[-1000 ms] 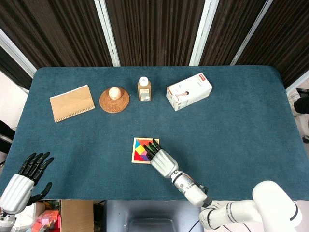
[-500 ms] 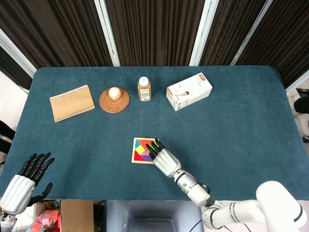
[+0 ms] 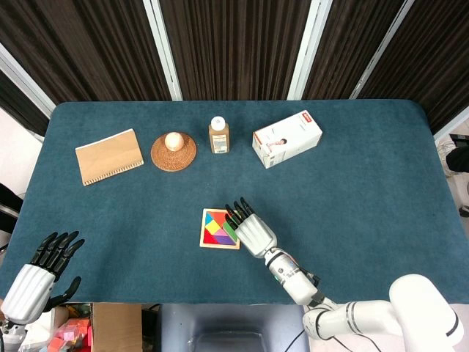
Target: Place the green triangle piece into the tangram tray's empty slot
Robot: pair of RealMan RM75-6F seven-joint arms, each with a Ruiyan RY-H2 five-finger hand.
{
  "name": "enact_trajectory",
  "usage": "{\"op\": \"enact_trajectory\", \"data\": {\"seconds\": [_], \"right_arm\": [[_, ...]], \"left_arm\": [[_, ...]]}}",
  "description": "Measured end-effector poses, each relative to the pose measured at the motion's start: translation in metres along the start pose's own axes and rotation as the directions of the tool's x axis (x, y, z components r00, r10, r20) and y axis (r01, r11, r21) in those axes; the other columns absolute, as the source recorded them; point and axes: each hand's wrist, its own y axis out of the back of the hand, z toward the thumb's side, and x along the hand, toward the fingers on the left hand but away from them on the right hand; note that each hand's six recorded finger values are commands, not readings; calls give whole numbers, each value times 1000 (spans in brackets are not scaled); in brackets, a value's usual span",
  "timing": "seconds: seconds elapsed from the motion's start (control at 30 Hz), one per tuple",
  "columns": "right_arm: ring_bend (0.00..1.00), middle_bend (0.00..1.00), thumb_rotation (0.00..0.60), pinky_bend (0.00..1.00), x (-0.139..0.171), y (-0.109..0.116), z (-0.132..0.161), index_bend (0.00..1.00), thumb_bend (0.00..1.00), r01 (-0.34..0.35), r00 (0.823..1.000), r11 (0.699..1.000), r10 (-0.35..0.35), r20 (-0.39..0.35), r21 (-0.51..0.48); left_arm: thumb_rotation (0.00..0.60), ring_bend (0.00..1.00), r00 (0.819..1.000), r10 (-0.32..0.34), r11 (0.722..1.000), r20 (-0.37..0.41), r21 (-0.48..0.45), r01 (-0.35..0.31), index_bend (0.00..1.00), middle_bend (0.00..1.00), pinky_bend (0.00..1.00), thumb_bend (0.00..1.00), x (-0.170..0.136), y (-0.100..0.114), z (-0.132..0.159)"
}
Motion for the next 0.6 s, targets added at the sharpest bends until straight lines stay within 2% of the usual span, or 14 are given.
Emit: {"op": "enact_trajectory", "data": {"seconds": [0.27, 0.6], "right_arm": [[0, 11, 600, 0, -18, -11, 4, 223, 434, -59, 998, 998, 58, 31, 15], [0, 12, 600, 0, -15, -12, 7, 252, 434, -60, 998, 998, 60, 13, 28]], "left_arm": [[600, 0, 1000, 5, 1000, -4, -4, -5, 0, 0, 19, 452, 0, 2, -2], [600, 0, 1000, 5, 1000, -2, -4, -5, 0, 0, 19, 452, 0, 2, -1]]}}
